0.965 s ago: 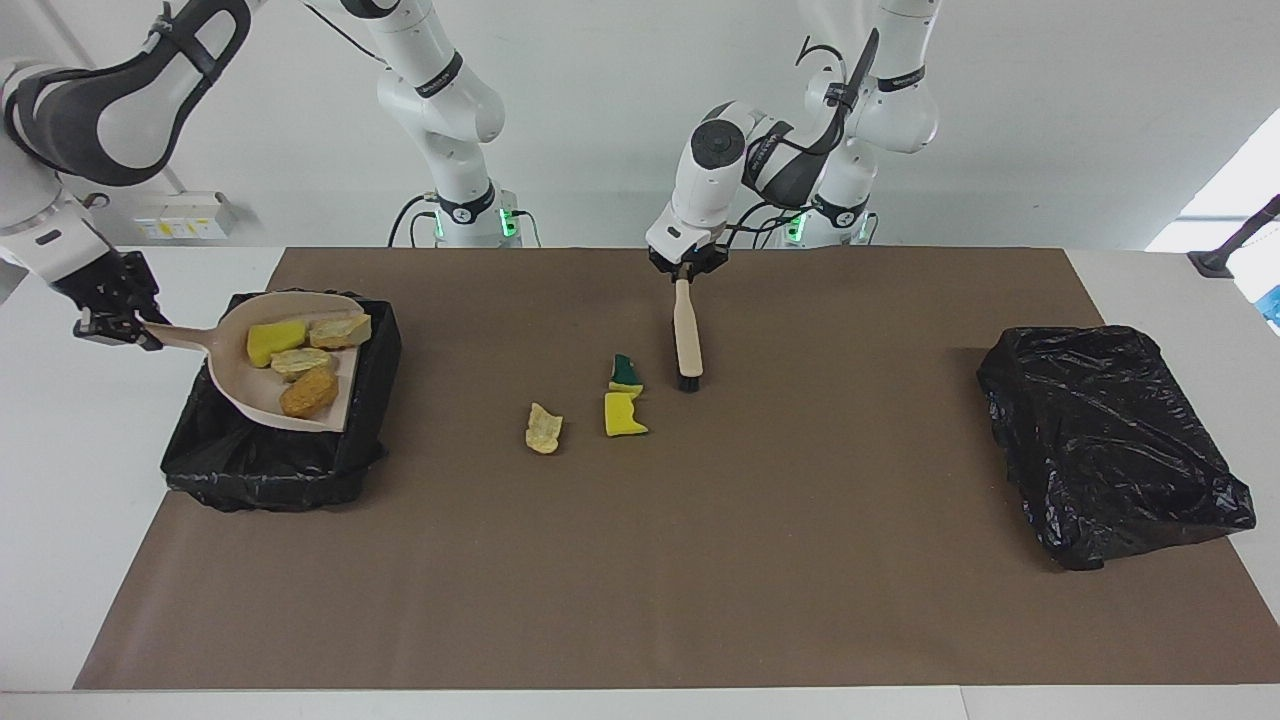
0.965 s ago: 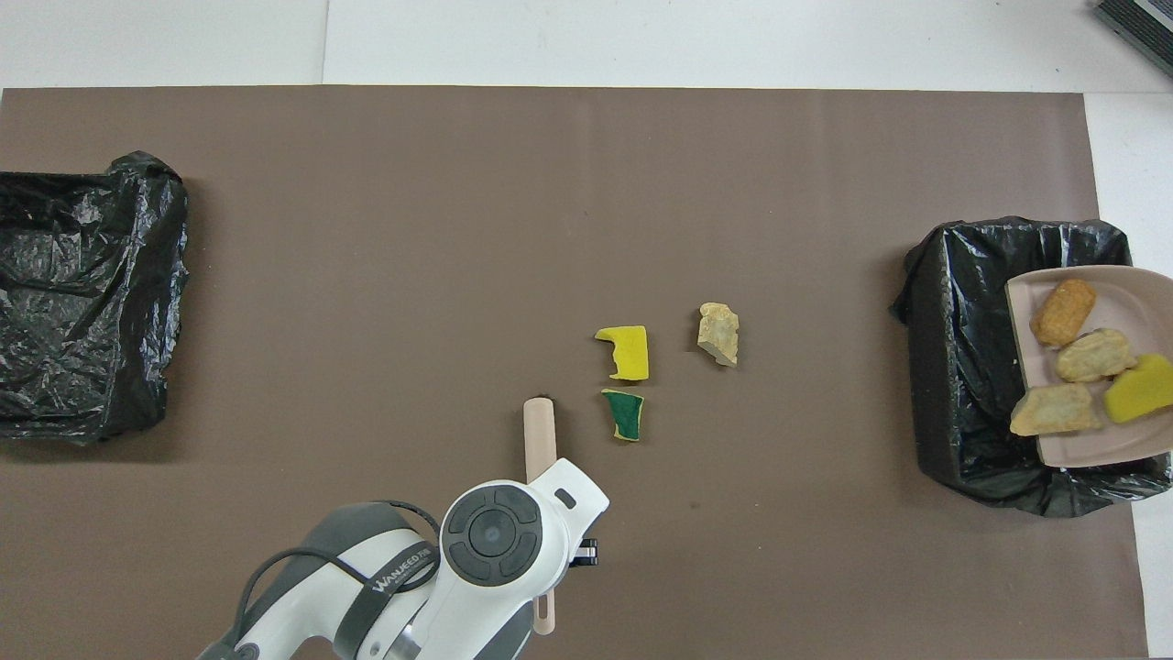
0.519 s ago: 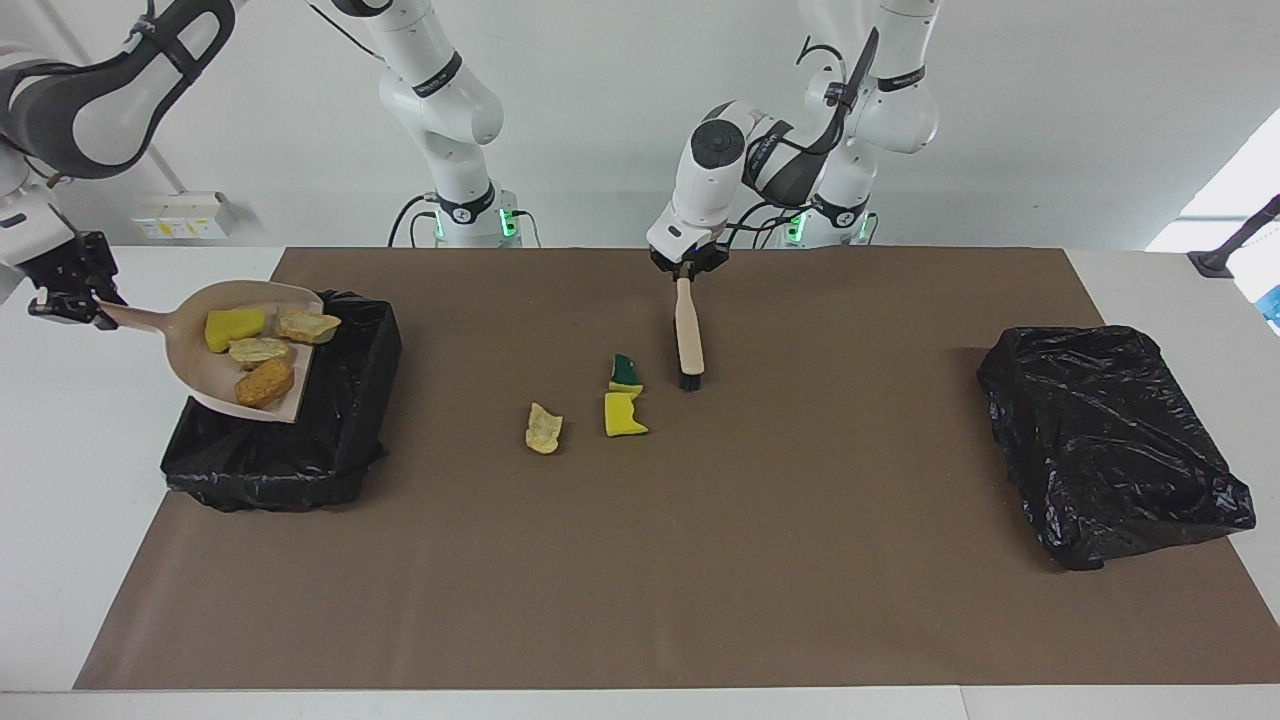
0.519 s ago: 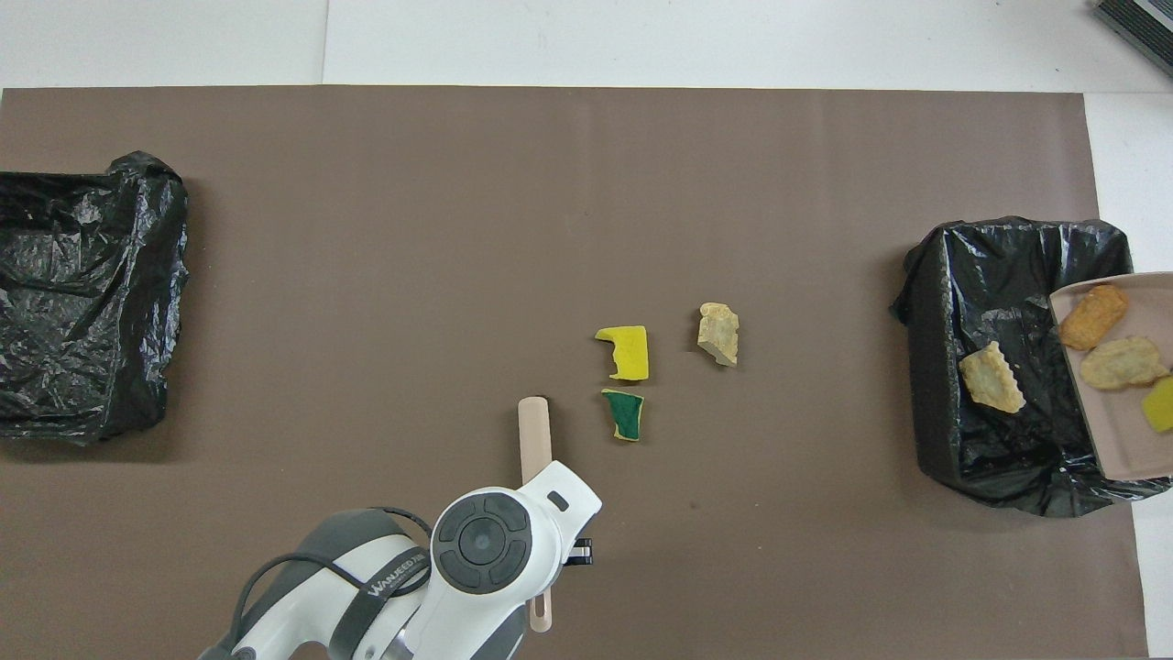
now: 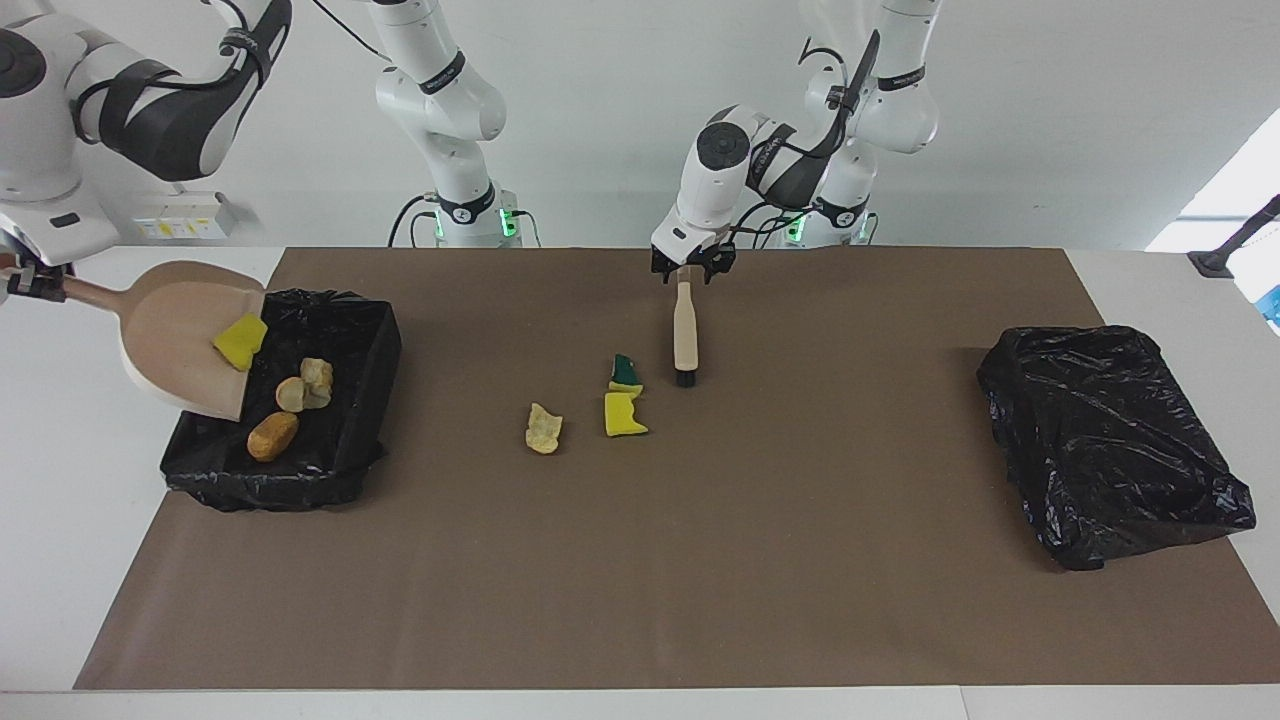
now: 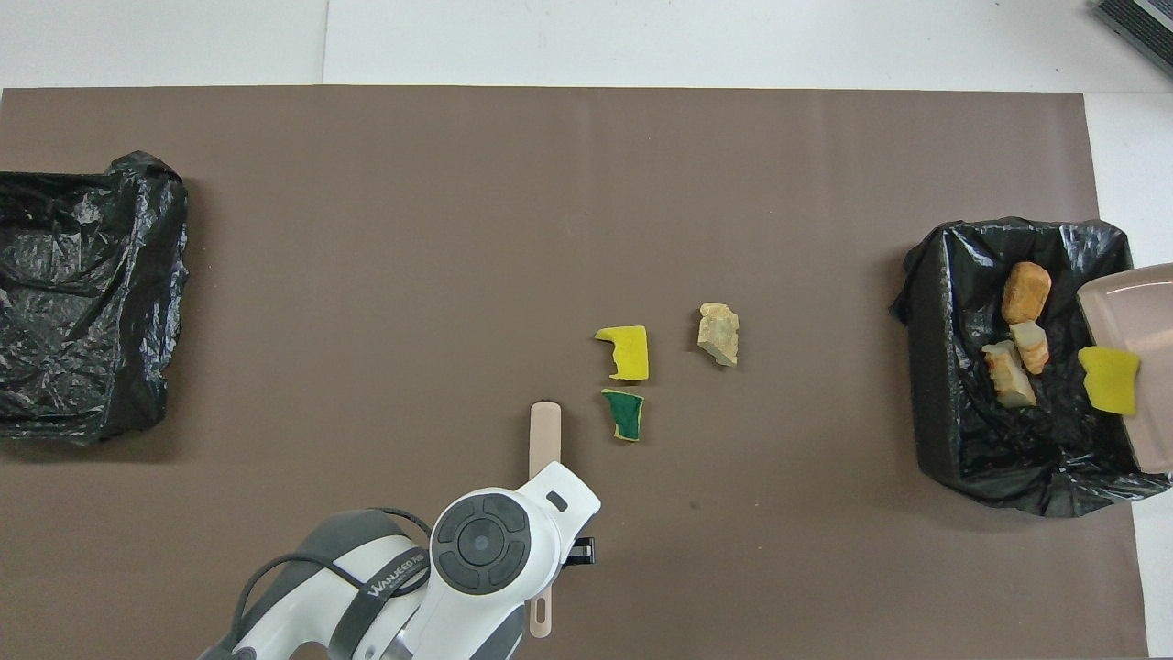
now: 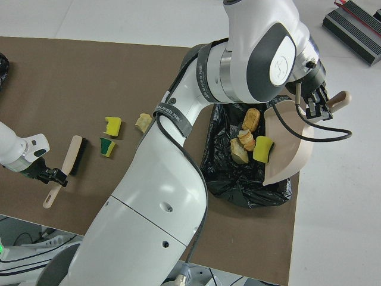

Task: Sweep and dump trash in bin
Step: 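Tip the dustpan to pour the trash into the bag with the right gripper, then return the empty dustpan to the table middle with the right gripper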

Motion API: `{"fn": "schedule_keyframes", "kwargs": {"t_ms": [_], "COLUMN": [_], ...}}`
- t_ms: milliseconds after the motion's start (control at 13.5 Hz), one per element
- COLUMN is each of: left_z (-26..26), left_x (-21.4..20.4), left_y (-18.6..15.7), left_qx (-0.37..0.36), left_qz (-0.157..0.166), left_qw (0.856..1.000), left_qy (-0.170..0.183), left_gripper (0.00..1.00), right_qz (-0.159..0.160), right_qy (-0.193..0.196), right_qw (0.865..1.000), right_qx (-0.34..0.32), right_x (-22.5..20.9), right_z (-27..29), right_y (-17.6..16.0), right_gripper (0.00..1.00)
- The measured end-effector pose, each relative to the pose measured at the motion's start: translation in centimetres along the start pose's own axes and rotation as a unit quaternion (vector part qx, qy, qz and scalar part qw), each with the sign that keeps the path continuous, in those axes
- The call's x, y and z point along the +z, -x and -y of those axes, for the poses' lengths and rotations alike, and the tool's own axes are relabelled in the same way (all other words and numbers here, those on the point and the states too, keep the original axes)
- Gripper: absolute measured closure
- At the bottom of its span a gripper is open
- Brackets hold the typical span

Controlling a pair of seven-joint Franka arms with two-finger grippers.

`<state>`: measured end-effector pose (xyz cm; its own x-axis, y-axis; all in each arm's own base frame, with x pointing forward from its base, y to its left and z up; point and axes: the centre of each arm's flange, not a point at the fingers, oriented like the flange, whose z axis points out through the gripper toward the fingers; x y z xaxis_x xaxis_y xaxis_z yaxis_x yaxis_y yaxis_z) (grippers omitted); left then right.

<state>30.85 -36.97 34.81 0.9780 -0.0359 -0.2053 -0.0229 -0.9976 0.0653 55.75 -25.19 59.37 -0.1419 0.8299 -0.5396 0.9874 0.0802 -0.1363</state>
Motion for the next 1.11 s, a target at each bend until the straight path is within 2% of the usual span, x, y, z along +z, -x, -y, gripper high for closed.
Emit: {"fn": "schedule_keyframes", "kwargs": {"t_ms": [74,223,445,519,668,816,965,1113], "left_z": [0.1,0.8,4.8,6.4,10.3,15.3,19.9,24.1], "left_x": [0.0,-0.6,-4.7,-6.3,-9.7,-13.8,-17.9,-21.8], "left_y": [-0.1,-1.2,-6.7,-8.4,-11.4,-13.8,-14.9,-15.2], "left_qx": [-0.002,-0.012,-0.052,-0.065,-0.077,-0.073,-0.047,-0.011], "left_qz": [0.0,-0.007,-0.049,-0.059,-0.065,-0.071,-0.07,-0.067], "left_qw": [1.0,1.0,0.997,0.996,0.994,0.994,0.996,0.998], "left_qy": [0.001,0.005,0.018,0.025,0.031,0.024,0.006,-0.017], "left_gripper": [0.0,0.0,0.0,0.0,0.0,0.0,0.0,0.0], "right_qz": [0.006,0.008,-0.003,-0.016,-0.063,-0.106,-0.137,-0.168], "right_qy": [0.006,0.009,-0.001,0.005,0.015,0.011,0.005,-0.01], "right_qw": [1.0,1.0,1.0,0.999,0.995,0.986,0.971,0.949], "right_qx": [-0.002,-0.004,0.014,0.03,0.072,0.129,0.196,0.265], "right_x": [-1.0,-2.8,-4.5,-5.1,-5.9,-6.5,-7.9,-9.5], "right_z": [0.1,0.5,0.3,-0.1,-0.8,-1.3,-1.9,-2.8], "right_y": [-0.2,-0.7,-2.7,-3.6,-5.7,-7.9,-11.6,-16.4], "right_gripper": [0.69,0.69,0.69,0.69,0.69,0.69,0.69,0.69]}}
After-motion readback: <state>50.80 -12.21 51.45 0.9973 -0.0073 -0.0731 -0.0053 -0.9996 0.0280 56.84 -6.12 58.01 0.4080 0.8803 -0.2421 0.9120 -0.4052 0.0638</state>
